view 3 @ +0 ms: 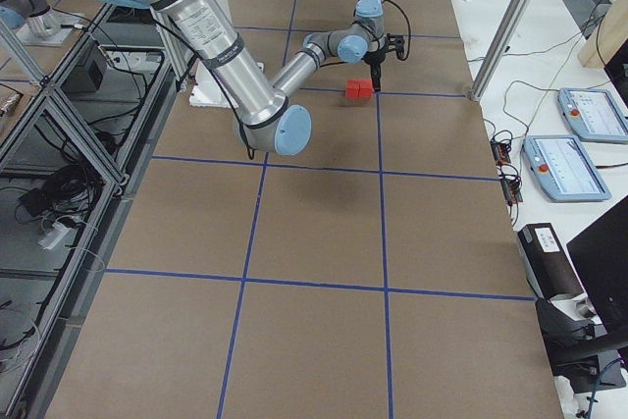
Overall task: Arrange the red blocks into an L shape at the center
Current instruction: 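Carry the cube with the left gripper to the pair while the right arm withdraws, then place the cube against the pair's far cube with the left gripper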
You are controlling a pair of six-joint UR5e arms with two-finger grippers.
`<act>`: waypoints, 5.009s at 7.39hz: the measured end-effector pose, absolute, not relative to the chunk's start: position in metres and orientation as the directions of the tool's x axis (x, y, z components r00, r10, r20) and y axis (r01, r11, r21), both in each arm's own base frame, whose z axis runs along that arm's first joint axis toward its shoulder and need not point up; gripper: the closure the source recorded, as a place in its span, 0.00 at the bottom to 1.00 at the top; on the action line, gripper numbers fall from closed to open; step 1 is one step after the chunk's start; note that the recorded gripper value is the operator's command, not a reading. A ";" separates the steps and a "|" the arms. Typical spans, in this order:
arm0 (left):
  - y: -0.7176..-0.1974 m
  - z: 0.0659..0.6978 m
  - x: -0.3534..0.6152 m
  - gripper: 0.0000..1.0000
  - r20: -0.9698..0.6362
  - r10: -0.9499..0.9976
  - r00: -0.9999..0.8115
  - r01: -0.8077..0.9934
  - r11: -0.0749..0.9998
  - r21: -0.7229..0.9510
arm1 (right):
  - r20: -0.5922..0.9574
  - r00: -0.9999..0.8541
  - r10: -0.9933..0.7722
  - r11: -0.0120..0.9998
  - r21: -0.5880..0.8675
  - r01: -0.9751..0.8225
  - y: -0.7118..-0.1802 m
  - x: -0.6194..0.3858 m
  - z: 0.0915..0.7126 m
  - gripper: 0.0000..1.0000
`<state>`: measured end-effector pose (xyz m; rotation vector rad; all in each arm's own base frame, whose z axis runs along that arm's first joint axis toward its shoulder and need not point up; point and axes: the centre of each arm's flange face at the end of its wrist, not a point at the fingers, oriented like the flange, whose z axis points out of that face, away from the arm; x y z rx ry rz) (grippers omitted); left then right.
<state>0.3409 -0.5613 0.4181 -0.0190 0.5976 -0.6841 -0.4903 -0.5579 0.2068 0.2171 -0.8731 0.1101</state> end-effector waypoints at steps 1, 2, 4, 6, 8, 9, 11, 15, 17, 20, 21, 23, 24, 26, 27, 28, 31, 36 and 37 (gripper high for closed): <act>-0.573 0.387 0.348 1.00 -0.503 -0.621 0.601 0.605 0.765 -0.221 | 0.771 0.636 -0.012 0.974 0.152 -0.165 -0.568 -0.461 0.219 0.01; -0.581 0.361 0.356 1.00 -0.494 -0.664 0.561 0.639 0.727 -0.252 | 0.771 0.635 -0.041 0.976 0.166 -0.140 -0.579 -0.426 0.235 0.01; -0.592 0.316 0.394 1.00 -0.440 -0.790 0.426 0.719 0.591 -0.365 | 0.784 0.617 -0.074 0.982 0.164 -0.090 -0.595 -0.357 0.269 0.01; -0.590 0.276 0.440 1.00 -0.343 -0.894 0.287 0.769 0.429 -0.474 | 0.779 0.608 -0.156 0.979 0.203 -0.009 -0.594 -0.321 0.298 0.01; -0.591 0.246 0.486 1.00 -0.203 -0.962 0.181 0.793 0.265 -0.549 | 0.775 0.602 -0.191 0.975 0.219 0.027 -0.579 -0.306 0.320 0.01; -0.593 0.240 0.510 1.00 -0.134 -0.980 0.146 0.803 0.197 -0.563 | 0.777 0.596 -0.201 0.973 0.227 0.032 -0.573 -0.302 0.320 0.01; -0.602 0.229 0.540 1.00 -0.062 -0.993 0.100 0.818 0.118 -0.563 | 0.780 0.589 -0.212 0.970 0.241 0.031 -0.568 -0.299 0.314 0.01; -0.599 0.202 0.574 1.00 0.003 -1.000 0.014 0.815 0.010 -0.579 | 0.781 0.586 -0.217 0.969 0.247 0.030 -0.566 -0.298 0.311 0.01; -0.586 0.193 0.589 1.00 0.007 -1.000 0.019 0.812 0.011 -0.583 | 0.782 0.582 -0.221 0.968 0.251 0.030 -0.562 -0.296 0.310 0.01; -0.580 0.185 0.604 1.00 -0.001 -1.000 0.026 0.818 0.022 -0.575 | 0.783 0.581 -0.221 0.967 0.251 0.030 -0.561 -0.295 0.310 0.01; -0.578 0.182 0.608 1.00 -0.007 -1.000 0.026 0.821 0.026 -0.571 | 0.783 0.582 -0.221 0.967 0.251 0.030 -0.561 -0.295 0.310 0.01; -0.579 0.172 0.613 1.00 -0.016 -1.000 0.019 0.828 0.024 -0.560 | 0.782 0.583 -0.220 0.968 0.249 0.030 -0.561 -0.295 0.311 0.01; -0.578 0.171 0.616 1.00 -0.019 -1.000 0.018 0.833 0.025 -0.553 | 0.782 0.584 -0.218 0.968 0.247 0.030 -0.562 -0.295 0.312 0.01; -0.575 0.174 0.623 1.00 -0.029 -0.999 0.017 0.844 0.030 -0.535 | 0.781 0.586 -0.216 0.969 0.245 0.030 -0.562 -0.295 0.313 0.01; -0.574 0.175 0.624 1.00 -0.031 -0.999 0.018 0.846 0.031 -0.532 | 0.781 0.586 -0.216 0.969 0.246 0.030 -0.562 -0.296 0.313 0.01; -0.573 0.175 0.625 1.00 -0.032 -0.999 0.018 0.847 0.032 -0.530 | 0.781 0.586 -0.216 0.969 0.246 0.030 -0.562 -0.296 0.313 0.01; -0.570 0.174 0.629 1.00 -0.032 -0.999 0.023 0.847 0.036 -0.530 | 0.781 0.587 -0.215 0.969 0.244 0.031 -0.562 -0.296 0.314 0.01; -0.565 0.173 0.633 0.01 -0.035 -0.999 0.031 0.845 0.045 -0.533 | 0.781 0.587 -0.214 0.970 0.243 0.031 -0.562 -0.296 0.314 0.01; -0.564 0.172 0.633 0.00 -0.041 -0.998 0.036 0.843 0.053 -0.535 | 0.781 0.587 -0.214 0.970 0.242 0.032 -0.562 -0.295 0.315 0.01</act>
